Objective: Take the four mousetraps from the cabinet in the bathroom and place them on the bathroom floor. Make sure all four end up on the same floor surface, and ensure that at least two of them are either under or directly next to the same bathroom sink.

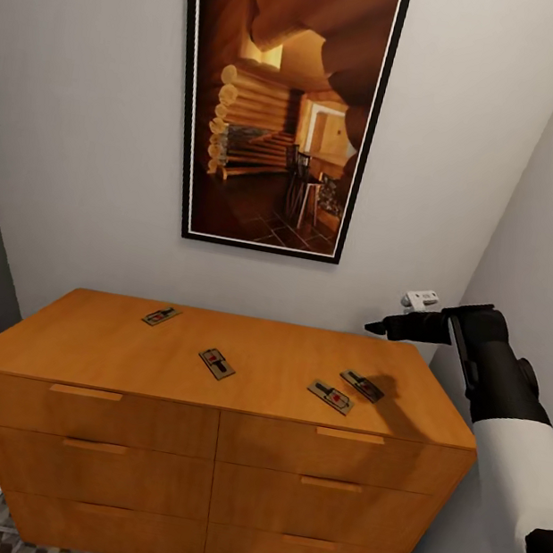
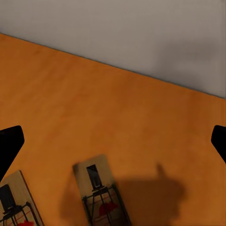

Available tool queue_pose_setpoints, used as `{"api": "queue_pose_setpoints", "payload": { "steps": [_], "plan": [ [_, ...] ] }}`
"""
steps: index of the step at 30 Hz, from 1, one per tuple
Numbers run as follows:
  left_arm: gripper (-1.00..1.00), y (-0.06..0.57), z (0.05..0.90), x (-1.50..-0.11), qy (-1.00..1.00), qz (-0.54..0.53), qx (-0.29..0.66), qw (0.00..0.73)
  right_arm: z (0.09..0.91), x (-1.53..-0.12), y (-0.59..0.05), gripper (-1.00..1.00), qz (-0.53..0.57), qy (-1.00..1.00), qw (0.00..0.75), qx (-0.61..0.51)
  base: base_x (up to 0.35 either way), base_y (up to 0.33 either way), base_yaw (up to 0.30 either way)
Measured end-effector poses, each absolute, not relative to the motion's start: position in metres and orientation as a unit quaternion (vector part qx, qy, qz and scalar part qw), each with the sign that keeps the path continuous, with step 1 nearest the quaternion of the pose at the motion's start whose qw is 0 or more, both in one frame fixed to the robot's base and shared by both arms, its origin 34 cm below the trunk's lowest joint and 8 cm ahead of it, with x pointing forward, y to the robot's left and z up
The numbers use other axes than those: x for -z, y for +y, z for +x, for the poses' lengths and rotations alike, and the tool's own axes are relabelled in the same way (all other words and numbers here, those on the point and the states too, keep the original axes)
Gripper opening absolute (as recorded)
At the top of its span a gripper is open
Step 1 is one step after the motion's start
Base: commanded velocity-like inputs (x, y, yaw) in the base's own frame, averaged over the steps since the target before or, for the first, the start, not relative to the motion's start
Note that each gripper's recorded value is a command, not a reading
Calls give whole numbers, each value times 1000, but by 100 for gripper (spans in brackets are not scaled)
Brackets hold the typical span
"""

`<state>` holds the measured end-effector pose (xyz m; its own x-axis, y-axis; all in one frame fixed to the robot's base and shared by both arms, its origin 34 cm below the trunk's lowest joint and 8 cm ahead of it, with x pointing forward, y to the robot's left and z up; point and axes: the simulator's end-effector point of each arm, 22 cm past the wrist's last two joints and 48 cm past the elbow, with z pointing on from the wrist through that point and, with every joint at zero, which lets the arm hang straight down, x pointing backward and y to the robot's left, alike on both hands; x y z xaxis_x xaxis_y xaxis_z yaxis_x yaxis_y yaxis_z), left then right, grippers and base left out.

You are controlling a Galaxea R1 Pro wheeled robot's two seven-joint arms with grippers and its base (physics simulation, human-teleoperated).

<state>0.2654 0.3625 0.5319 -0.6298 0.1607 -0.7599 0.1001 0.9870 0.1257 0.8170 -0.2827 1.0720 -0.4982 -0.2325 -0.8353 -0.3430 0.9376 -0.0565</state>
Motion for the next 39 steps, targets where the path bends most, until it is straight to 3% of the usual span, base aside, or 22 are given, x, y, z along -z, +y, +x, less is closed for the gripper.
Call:
{"api": "queue_pose_setpoints", "payload": {
  "steps": [39],
  "plan": [
    [100,363,264,-530,905,72,-35,419,812,-1031,-305,100,-149,889,426,-74,0,0,0]
  ]
}}
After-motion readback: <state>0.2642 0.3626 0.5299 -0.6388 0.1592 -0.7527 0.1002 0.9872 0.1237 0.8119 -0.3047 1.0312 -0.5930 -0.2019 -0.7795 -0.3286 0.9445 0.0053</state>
